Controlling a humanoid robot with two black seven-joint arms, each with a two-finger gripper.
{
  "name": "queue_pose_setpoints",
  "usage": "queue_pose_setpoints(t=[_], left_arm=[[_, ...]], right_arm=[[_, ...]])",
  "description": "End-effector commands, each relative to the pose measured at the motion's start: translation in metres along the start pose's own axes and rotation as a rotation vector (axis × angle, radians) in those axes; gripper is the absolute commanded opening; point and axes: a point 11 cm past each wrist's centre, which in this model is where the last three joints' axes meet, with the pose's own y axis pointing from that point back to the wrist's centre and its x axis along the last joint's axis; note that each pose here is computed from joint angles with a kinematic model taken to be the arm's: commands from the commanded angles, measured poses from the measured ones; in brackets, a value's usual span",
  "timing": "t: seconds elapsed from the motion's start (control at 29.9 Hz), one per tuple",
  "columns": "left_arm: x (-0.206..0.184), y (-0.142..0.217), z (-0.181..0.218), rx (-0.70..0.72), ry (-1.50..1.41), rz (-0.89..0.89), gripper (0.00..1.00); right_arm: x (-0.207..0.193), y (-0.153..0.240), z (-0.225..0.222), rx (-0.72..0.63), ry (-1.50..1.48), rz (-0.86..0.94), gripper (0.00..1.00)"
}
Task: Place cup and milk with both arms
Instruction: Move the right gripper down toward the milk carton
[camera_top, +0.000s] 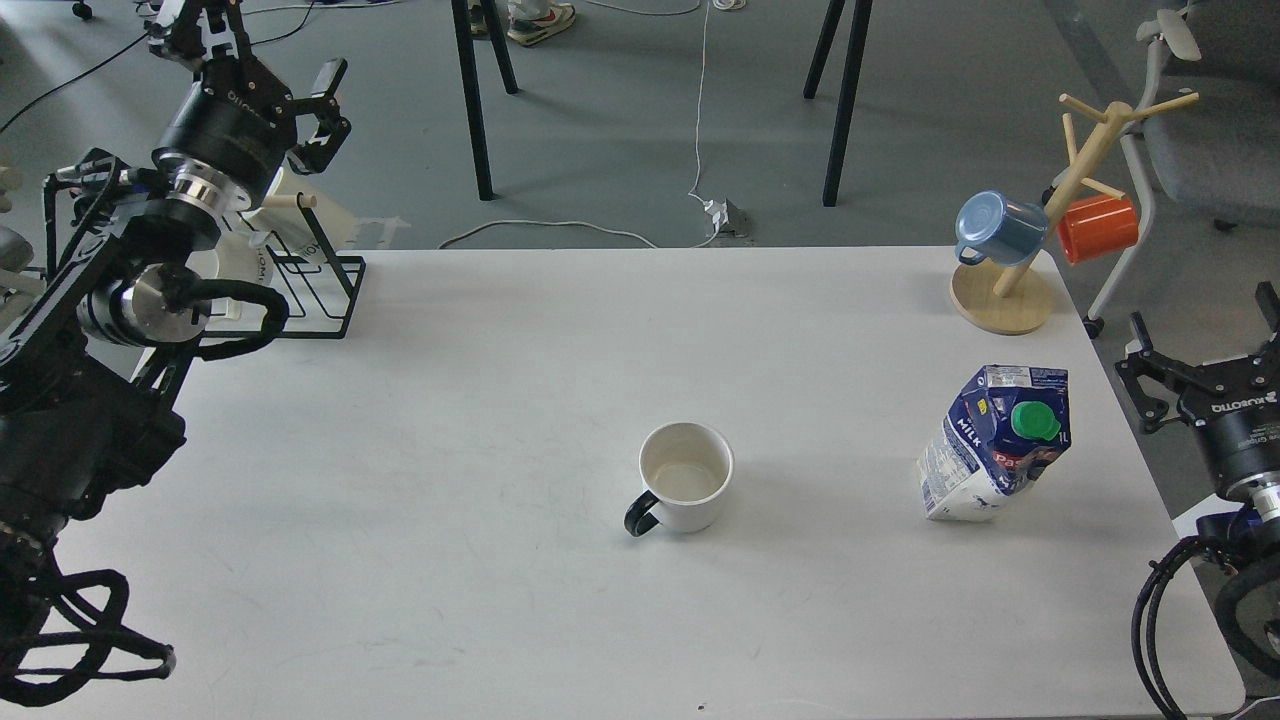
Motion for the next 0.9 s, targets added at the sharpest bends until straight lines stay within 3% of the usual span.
queue_pose_setpoints(t=[0.0, 0.17, 0.87], left_arm=[[0.021, 0.007, -0.002, -0.036, 0.102, 0.075, 1.0], [0.035, 0.022, -0.013, -0.016, 0.12, 0.102, 1.0], [0.036, 0.024, -0.012, -0.008, 0.107, 0.093, 1.0]], right_arm=[[0.018, 0.036, 0.038, -0.065, -0.065, 0.065, 0.99], [0.034, 0.072, 0.089, -0.148, -0.147, 0.139, 0.99], [0.043, 0.12, 0.135, -0.24, -0.196, 0.212, 0.99]])
